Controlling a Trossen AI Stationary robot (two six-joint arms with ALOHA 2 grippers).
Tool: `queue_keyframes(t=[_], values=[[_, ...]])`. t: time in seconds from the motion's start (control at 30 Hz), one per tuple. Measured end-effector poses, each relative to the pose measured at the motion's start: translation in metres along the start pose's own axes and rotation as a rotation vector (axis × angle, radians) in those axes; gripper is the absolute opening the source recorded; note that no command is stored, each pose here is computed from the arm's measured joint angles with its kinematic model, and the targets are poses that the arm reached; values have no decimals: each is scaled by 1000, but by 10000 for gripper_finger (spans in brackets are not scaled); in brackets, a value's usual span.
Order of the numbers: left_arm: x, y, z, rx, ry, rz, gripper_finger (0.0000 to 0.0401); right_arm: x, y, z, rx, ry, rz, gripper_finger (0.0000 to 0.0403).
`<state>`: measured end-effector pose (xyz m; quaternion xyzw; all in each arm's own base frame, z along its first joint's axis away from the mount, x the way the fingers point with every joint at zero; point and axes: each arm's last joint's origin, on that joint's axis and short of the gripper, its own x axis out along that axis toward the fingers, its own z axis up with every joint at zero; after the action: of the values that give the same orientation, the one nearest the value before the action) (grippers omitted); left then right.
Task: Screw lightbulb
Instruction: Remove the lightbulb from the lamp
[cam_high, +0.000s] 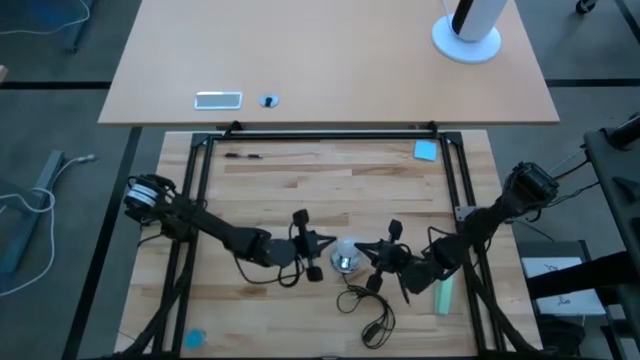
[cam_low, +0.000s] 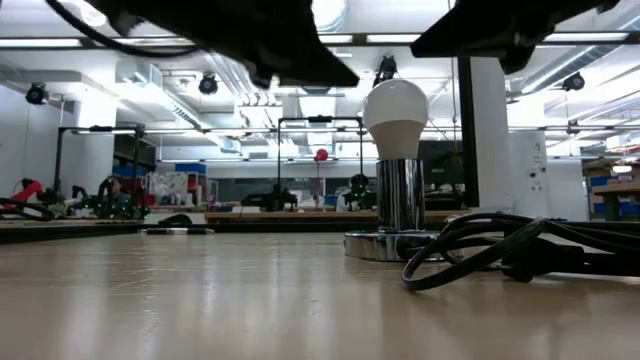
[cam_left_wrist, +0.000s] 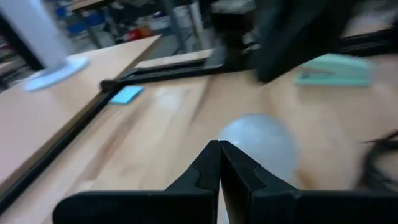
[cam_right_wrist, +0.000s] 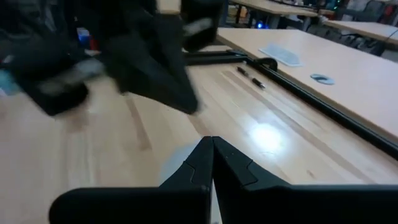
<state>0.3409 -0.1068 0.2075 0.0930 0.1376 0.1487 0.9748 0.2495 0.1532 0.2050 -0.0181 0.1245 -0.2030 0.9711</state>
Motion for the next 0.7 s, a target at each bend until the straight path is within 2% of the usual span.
queue_keyframes(t=[0.2, 0.37, 0.57, 0.7], values=[[18, 11, -13, -26, 44, 27, 0, -1, 5, -6, 36, 8, 10, 0], [20, 8, -15, -37, 41, -13, 0, 5, 8, -17, 28, 30, -4, 0], [20, 5, -14, -27, 32, -133, 0, 8, 11, -24, 11, 40, -19, 0], [19, 4, -14, -24, 31, -150, 0, 9, 10, -26, 7, 42, -23, 0]])
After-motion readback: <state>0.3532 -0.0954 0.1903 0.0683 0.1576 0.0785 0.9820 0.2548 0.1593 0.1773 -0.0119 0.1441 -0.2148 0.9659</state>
